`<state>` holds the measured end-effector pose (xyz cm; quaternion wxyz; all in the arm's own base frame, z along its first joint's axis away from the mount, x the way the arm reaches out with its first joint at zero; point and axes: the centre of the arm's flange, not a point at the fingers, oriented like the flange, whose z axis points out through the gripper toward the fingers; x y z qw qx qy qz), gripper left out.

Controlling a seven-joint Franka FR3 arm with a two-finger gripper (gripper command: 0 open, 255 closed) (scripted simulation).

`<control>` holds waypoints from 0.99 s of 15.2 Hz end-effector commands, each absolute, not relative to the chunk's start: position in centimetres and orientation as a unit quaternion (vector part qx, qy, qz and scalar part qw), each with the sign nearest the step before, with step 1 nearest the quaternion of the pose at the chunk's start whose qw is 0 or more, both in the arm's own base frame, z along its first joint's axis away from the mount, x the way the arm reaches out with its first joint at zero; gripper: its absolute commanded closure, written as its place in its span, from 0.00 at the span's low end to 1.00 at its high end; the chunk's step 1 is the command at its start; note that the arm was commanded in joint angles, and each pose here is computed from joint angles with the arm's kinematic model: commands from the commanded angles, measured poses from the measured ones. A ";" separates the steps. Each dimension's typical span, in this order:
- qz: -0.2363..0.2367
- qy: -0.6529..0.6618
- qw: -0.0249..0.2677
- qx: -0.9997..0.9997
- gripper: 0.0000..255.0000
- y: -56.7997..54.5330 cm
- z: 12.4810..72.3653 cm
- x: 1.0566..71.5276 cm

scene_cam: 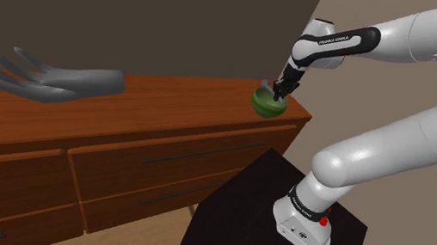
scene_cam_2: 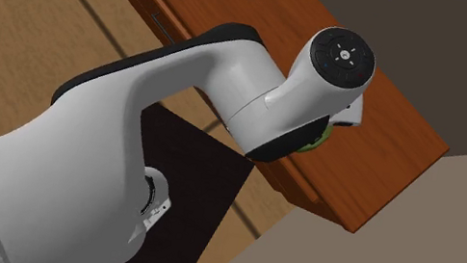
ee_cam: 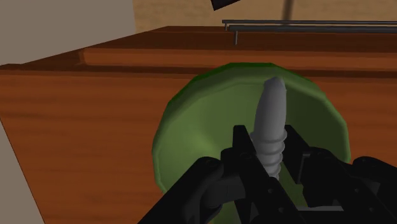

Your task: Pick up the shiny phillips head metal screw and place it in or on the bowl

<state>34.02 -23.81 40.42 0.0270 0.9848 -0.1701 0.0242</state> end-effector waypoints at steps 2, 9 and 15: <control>0.024 -0.170 0.027 0.985 1.00 -23.8 39.2 34.0; 0.024 -0.170 0.027 0.985 1.00 -23.8 39.2 34.0; 0.024 -0.170 0.027 0.985 0.00 -23.8 39.2 34.0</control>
